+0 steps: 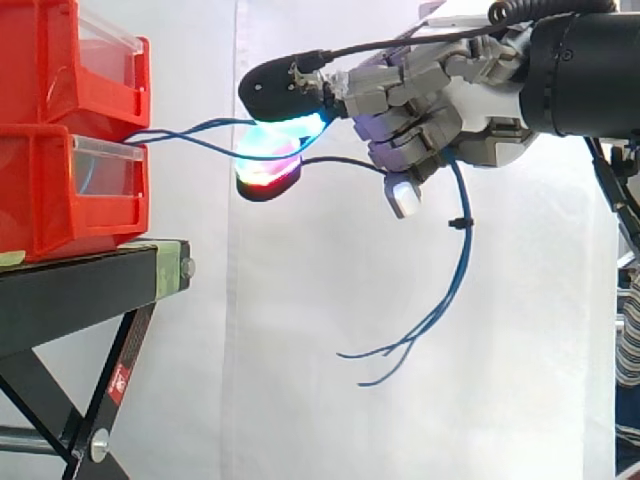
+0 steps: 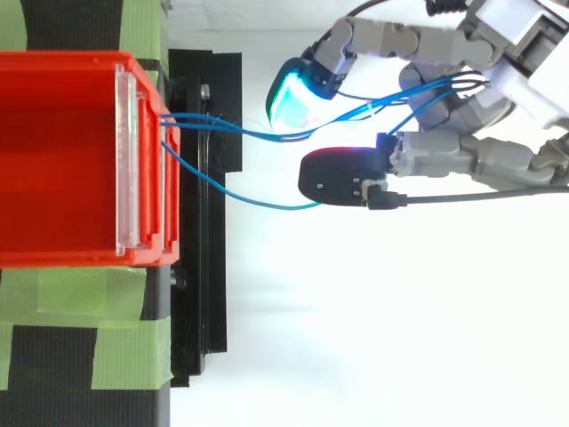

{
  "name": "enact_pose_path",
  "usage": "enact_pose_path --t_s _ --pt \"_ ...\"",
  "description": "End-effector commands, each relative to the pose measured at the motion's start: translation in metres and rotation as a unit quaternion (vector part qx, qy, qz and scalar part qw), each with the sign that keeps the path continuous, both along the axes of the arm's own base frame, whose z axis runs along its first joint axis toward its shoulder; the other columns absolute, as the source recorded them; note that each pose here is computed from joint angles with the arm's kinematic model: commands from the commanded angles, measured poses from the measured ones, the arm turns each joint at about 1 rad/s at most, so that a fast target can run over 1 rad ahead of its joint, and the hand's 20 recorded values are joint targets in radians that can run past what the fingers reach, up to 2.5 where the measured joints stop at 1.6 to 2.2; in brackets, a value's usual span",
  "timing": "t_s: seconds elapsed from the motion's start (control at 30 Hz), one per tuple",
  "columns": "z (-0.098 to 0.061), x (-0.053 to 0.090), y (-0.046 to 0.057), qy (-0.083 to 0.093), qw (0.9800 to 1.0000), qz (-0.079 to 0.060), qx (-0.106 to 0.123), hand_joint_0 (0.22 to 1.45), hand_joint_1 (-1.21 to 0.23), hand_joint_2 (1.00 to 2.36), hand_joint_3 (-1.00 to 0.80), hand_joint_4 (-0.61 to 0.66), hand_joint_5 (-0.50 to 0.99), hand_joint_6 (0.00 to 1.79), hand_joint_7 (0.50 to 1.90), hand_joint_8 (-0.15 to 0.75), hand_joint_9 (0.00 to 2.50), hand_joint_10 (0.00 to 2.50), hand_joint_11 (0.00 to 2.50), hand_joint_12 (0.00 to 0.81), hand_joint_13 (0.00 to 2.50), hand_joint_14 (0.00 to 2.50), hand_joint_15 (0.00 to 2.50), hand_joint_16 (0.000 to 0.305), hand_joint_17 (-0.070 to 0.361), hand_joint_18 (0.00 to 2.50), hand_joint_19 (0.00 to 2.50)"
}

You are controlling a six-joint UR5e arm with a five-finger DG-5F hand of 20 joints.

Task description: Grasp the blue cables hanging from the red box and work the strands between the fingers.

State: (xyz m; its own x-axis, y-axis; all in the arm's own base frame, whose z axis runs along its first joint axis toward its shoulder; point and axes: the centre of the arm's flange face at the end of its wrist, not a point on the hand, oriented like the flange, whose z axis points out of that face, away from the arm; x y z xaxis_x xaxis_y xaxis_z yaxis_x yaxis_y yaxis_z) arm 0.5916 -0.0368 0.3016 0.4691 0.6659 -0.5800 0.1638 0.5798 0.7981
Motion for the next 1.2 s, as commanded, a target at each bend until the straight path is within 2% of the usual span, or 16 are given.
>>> enact_pose_path --t_s 0.0,0.07,0.13,0.27,0.43,0.5,0.63,0.8,1.17 --pt "0.0006 0.0003 -0.0014 -0.002 1.0000 0.000 0.000 0.92 -0.71 1.01 -0.47 0.30 0.42 0.02 1.17 0.532 1.78 2.50 2.50 0.684 1.96 2.50 1.71 0.243 0.182 2.50 0.60" --pt "0.0006 0.0002 -0.0023 -0.002 1.0000 -0.001 0.000 0.85 -0.68 1.01 -0.53 0.31 0.42 0.02 1.17 0.532 1.78 2.50 2.50 0.684 1.96 2.50 1.71 0.243 0.182 2.50 0.60" --pt "0.0007 0.0003 -0.0020 -0.002 1.0000 0.000 -0.001 0.83 -0.67 1.01 -0.60 0.31 0.41 0.02 1.17 0.532 1.78 2.50 2.50 0.684 1.96 2.50 1.71 0.243 0.182 2.50 0.60" --pt "0.0005 0.0002 -0.0030 -0.001 1.0000 -0.001 -0.002 0.82 -0.66 1.01 -0.63 0.29 0.39 0.02 1.18 0.532 1.78 2.50 2.50 0.684 1.96 2.50 1.71 0.243 0.182 2.50 0.60" --pt "-0.0002 0.0005 -0.0029 0.000 1.0000 -0.001 -0.003 0.94 -0.67 1.01 -0.41 0.31 0.42 0.01 1.20 0.532 1.78 2.50 2.50 0.684 1.96 2.50 1.71 0.243 0.182 2.50 0.60" --pt "0.0007 0.0002 -0.0038 -0.001 1.0000 -0.002 -0.003 0.94 -0.67 1.01 -0.41 0.30 0.42 0.01 1.20 0.532 1.78 2.50 2.50 0.684 1.96 2.50 1.71 0.243 0.182 2.50 0.60" --pt "0.0007 0.0003 -0.0029 0.000 1.0000 -0.001 -0.004 0.84 -0.63 1.01 -0.57 0.30 0.41 0.02 1.20 0.532 1.78 2.50 2.50 0.684 1.96 2.50 1.71 0.243 0.182 2.50 0.60" --pt "0.0004 0.0000 -0.0039 0.002 1.0000 -0.002 -0.005 0.80 -0.61 1.01 -0.67 0.28 0.39 0.02 1.21 0.532 1.78 2.50 2.50 0.684 1.96 2.50 1.71 0.243 0.182 2.50 0.60" --pt "0.0006 0.0001 -0.0041 0.007 0.9998 -0.006 -0.016 0.81 -0.62 1.01 -0.65 0.28 0.38 0.02 1.20 0.532 1.78 2.50 2.50 0.684 1.96 2.50 1.71 0.243 0.182 2.50 0.60"
